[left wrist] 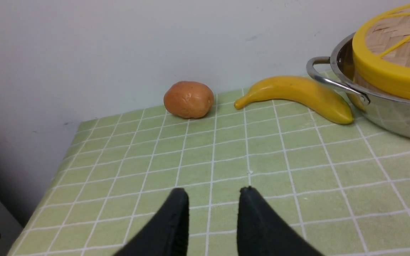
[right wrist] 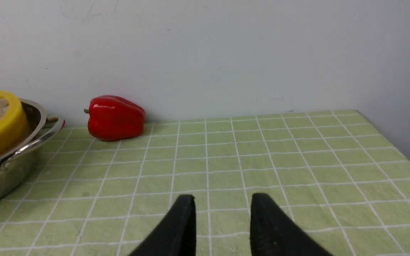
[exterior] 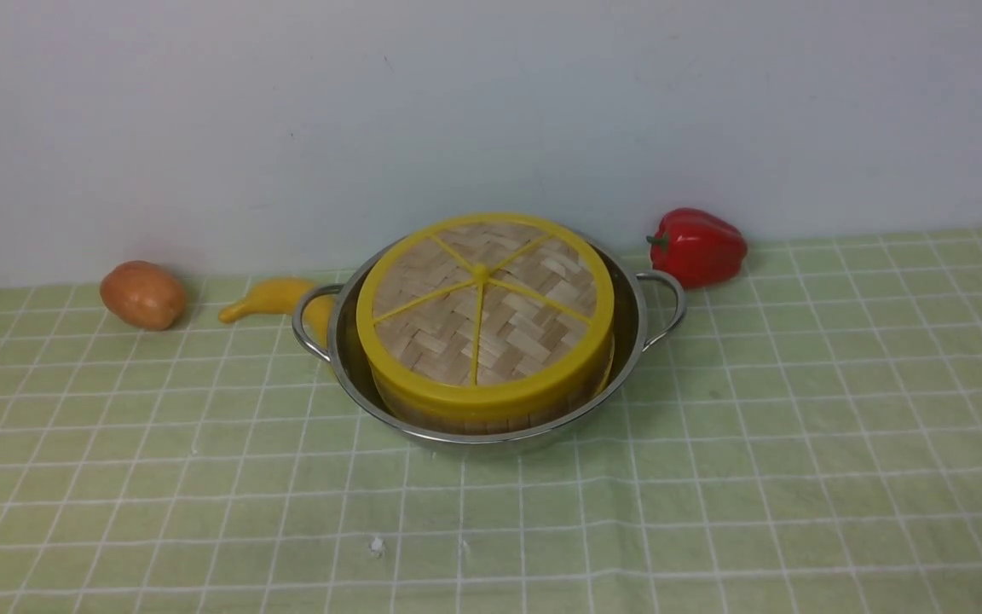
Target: Place the steamer in the pot on the green tablecloth, and put the lid on the steamer.
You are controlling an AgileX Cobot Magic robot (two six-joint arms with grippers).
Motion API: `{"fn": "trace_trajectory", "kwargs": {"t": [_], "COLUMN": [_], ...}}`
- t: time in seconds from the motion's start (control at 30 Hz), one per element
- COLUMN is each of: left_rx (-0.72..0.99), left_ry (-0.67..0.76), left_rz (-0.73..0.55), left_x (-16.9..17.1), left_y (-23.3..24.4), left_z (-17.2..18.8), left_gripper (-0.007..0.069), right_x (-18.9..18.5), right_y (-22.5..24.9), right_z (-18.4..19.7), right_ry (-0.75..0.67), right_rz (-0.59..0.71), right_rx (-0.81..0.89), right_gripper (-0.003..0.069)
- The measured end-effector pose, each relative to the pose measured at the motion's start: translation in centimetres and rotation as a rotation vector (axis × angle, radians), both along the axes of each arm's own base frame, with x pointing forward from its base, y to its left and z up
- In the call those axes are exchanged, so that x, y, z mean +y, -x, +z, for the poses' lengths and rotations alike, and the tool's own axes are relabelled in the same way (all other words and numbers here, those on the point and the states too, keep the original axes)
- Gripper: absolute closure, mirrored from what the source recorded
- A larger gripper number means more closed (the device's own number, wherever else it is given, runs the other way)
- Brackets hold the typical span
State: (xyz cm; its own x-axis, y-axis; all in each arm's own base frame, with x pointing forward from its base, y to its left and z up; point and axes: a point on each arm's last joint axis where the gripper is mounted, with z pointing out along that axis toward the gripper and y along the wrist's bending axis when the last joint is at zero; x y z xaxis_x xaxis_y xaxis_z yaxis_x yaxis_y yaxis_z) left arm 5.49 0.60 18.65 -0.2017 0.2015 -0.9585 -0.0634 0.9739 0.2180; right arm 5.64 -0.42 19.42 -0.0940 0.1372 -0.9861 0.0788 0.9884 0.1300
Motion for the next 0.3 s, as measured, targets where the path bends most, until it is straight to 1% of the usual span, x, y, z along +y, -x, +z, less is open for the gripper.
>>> {"fn": "trace_trajectory", "kwargs": {"t": [0.3], "left_rx": [0.000], "left_ry": [0.000], "left_rz": [0.000], "left_x": [0.00], "left_y": [0.00], "left_z": [0.00], "left_gripper": [0.0424], "right_x": [0.00], "right_y": [0.00], "right_z": [0.00], "right_ry": [-0.002], "right_rz": [0.000], "right_rx": [0.000], "right_gripper": [0.0419]}}
